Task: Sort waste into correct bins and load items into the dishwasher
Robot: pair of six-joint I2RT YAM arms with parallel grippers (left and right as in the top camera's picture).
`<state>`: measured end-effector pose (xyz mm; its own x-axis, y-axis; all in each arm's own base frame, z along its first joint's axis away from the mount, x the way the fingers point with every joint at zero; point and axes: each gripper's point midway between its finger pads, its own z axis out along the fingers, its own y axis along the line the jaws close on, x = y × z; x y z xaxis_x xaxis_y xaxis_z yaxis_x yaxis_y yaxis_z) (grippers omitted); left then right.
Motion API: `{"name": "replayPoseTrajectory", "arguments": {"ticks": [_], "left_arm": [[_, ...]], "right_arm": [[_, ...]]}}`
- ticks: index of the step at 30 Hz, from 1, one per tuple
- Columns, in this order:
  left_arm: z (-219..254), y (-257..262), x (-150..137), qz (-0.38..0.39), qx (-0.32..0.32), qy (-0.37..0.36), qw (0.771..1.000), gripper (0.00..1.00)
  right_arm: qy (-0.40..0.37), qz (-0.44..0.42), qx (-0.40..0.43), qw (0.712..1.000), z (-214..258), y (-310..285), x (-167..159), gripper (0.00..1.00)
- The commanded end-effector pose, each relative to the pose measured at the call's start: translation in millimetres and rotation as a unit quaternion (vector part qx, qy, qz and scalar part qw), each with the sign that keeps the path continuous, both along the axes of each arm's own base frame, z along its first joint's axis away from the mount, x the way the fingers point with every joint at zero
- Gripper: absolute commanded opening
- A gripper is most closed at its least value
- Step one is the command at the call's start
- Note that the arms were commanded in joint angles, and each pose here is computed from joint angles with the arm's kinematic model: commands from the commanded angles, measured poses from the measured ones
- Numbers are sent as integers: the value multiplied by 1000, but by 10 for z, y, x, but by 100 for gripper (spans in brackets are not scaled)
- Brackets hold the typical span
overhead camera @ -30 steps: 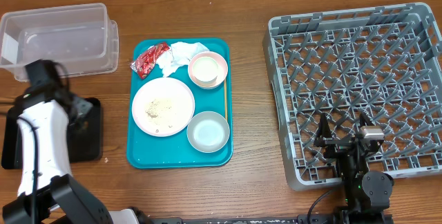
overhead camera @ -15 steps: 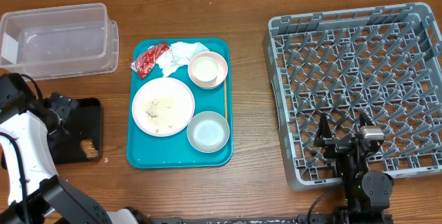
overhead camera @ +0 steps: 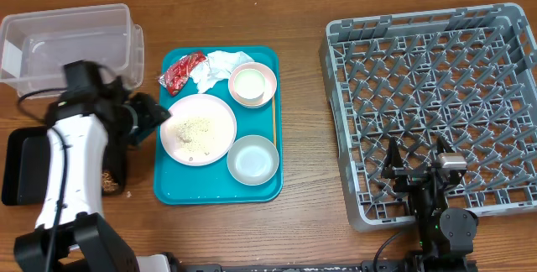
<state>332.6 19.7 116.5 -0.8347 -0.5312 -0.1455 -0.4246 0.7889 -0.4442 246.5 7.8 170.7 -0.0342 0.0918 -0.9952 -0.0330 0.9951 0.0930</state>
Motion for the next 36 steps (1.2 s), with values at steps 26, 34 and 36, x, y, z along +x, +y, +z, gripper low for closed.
{"name": "replayPoseTrajectory", "arguments": {"ticks": [26,34,36], "left_arm": [[-833,-1469,285,-144,136,2,980,43],[-1043,-1304,267,-108,175,33,978,41],[-1044,-1306,264,-109,174,34,978,41]], "right_arm": [[1,-1,0,1000,-30,0,4,100],[1,-1,0,1000,-30,1,4,100],[1,-1,0,1000,-30,1,4,100]]}}
